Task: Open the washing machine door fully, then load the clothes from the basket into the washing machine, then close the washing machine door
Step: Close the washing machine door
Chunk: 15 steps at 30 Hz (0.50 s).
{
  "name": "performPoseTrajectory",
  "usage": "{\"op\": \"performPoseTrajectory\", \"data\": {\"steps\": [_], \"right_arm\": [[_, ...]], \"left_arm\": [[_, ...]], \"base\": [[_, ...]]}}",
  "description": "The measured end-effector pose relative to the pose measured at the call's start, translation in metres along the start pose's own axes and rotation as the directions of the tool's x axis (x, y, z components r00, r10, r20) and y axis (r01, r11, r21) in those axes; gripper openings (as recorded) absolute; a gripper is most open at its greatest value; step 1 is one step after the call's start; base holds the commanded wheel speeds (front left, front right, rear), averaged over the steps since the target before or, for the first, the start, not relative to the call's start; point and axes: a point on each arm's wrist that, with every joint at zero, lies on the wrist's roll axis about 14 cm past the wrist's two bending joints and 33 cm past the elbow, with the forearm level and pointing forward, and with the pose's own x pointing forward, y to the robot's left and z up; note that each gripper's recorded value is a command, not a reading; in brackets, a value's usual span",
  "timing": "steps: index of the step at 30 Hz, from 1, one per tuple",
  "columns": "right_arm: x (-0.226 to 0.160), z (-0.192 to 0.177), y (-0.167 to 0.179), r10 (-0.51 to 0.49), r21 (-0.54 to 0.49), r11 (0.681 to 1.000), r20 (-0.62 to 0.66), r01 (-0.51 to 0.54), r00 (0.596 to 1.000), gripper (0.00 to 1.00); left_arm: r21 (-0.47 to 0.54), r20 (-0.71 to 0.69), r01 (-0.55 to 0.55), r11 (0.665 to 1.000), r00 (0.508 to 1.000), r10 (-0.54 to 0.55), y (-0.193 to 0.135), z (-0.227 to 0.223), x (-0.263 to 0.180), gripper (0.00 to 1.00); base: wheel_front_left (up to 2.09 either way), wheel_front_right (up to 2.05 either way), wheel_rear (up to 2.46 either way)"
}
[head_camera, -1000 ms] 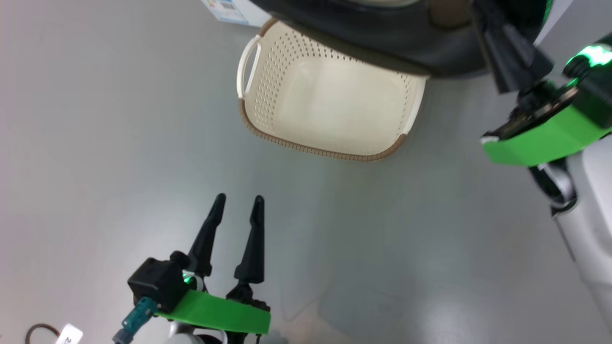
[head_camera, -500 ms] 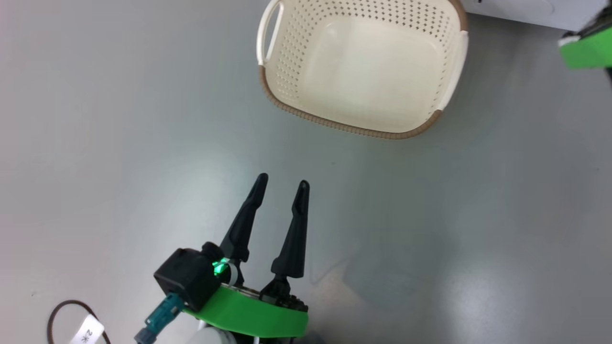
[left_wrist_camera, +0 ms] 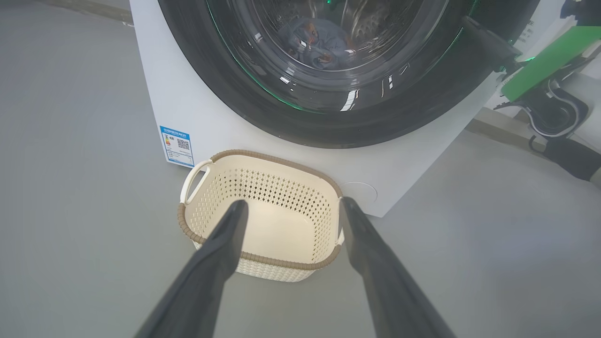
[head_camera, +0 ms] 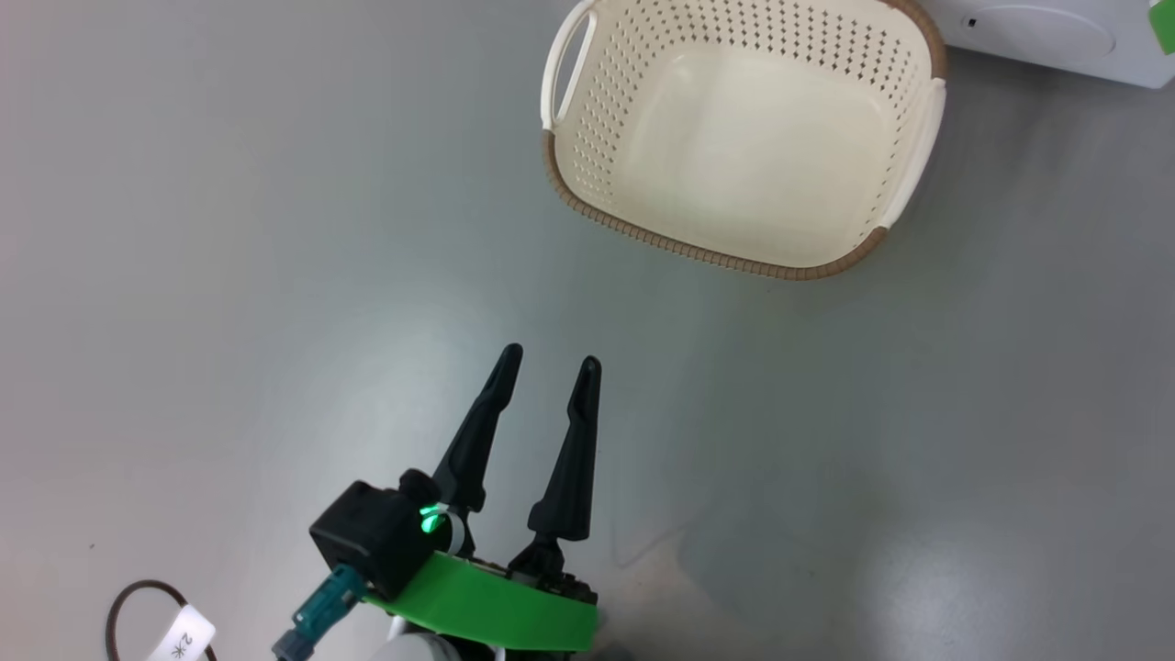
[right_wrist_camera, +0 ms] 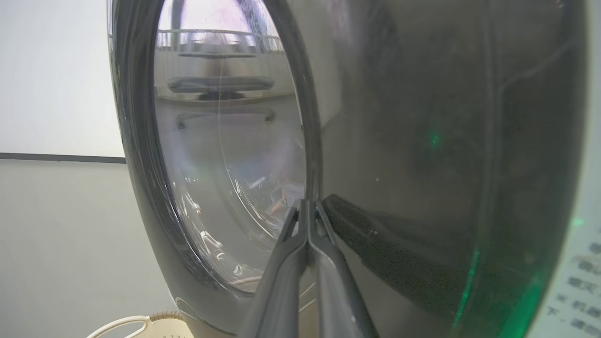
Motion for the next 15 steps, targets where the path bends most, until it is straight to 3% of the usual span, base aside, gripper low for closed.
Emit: {"op": "performPoseTrajectory", "data": {"steps": [10, 13, 15], "right_arm": [[-0.018, 0.028, 0.003, -0.016, -0.003, 1.0, 0.009, 0.016, 1.0, 0.0], [-0.03, 0.035, 0.016, -0.009, 0.026, 1.0, 0.01, 0.009, 1.0, 0.41], [-0.038, 0.042, 0.022, -0.01, 0.039, 0.999, 0.014, 0.009, 1.0, 0.82]], "left_arm": [[-0.011, 0.013, 0.012, 1.0, 1.0, -0.012, 0.0, 0.004, 0.0, 1.0], [-0.011, 0.019, 0.03, 0.999, 0.999, -0.03, -0.002, 0.005, 0.0, 1.0], [-0.015, 0.022, 0.044, 0.999, 0.999, -0.043, -0.005, 0.006, 0.0, 1.0]], "base": [[0.0, 0.0, 0.0], [0.0, 0.0, 0.0], [0.0, 0.0, 0.0]]}}
